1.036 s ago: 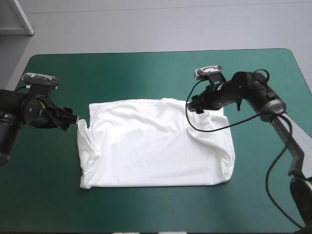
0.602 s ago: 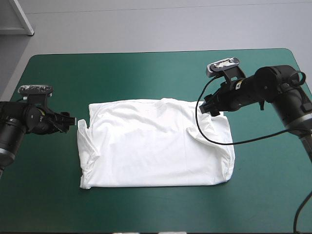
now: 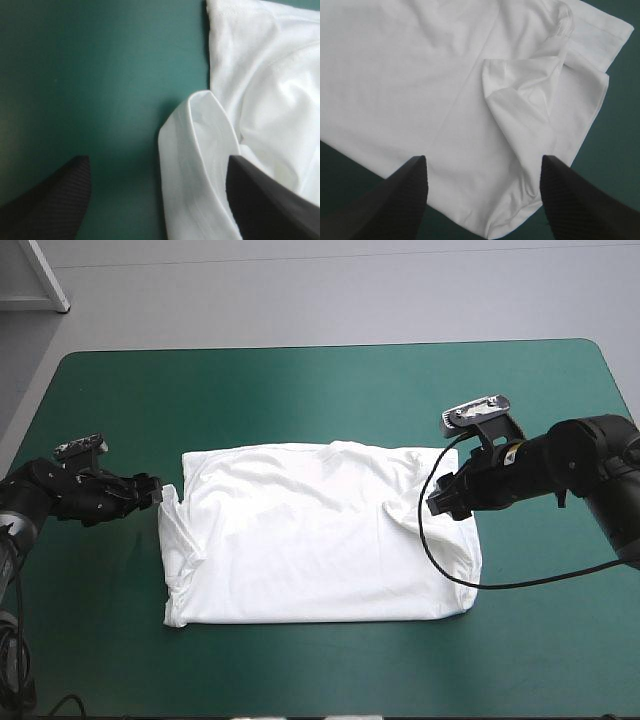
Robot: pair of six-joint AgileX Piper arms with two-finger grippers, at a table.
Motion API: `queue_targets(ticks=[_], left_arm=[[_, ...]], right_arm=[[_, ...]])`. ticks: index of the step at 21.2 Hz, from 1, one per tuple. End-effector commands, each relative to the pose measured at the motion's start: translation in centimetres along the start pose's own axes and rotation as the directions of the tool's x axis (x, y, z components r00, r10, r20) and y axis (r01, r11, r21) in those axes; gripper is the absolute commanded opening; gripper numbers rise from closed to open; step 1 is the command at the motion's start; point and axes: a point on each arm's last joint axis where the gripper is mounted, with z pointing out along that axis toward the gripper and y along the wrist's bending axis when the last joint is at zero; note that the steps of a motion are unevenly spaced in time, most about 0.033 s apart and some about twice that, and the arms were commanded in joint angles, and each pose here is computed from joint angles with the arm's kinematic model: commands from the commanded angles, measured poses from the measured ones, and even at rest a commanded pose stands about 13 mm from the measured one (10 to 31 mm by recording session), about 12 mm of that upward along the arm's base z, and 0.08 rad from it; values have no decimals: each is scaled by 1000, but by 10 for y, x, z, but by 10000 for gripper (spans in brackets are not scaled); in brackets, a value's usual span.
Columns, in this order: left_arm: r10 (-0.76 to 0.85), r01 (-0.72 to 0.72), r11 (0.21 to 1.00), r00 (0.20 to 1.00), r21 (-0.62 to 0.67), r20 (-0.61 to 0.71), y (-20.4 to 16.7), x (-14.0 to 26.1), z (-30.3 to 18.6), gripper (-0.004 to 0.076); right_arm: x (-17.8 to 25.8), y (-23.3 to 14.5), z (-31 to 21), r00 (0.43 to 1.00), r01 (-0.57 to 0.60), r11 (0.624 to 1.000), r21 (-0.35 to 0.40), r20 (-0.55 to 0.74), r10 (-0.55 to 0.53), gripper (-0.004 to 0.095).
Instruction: Fold the cloth
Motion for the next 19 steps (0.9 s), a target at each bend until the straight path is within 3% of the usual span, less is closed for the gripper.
queue_targets(ticks=[1,5,7,14,16,19], left_arm=[[-34,30,997,998,74,59,-3,-13,10,542],[-40,38,996,999,84,27,2,-13,34,524],[-26,25,998,999,60,25,6,-13,38,472],[-36,35,996,999,79,10,4,-11,37,72],[-36,35,996,999,81,5,4,-11,37,25],[-21,19,997,1000,72,17,4,-11,37,19]], right_arm=[[1,5,-20,996,5,1000,2,93,-5,590],[3,7,-25,994,8,1000,3,108,-9,590],[3,7,-27,993,9,1000,5,116,-10,590],[-1,5,-27,988,10,1000,27,157,-14,582],[-1,4,-27,987,14,999,37,157,-19,580],[-1,4,-27,987,14,999,40,158,-20,580]])
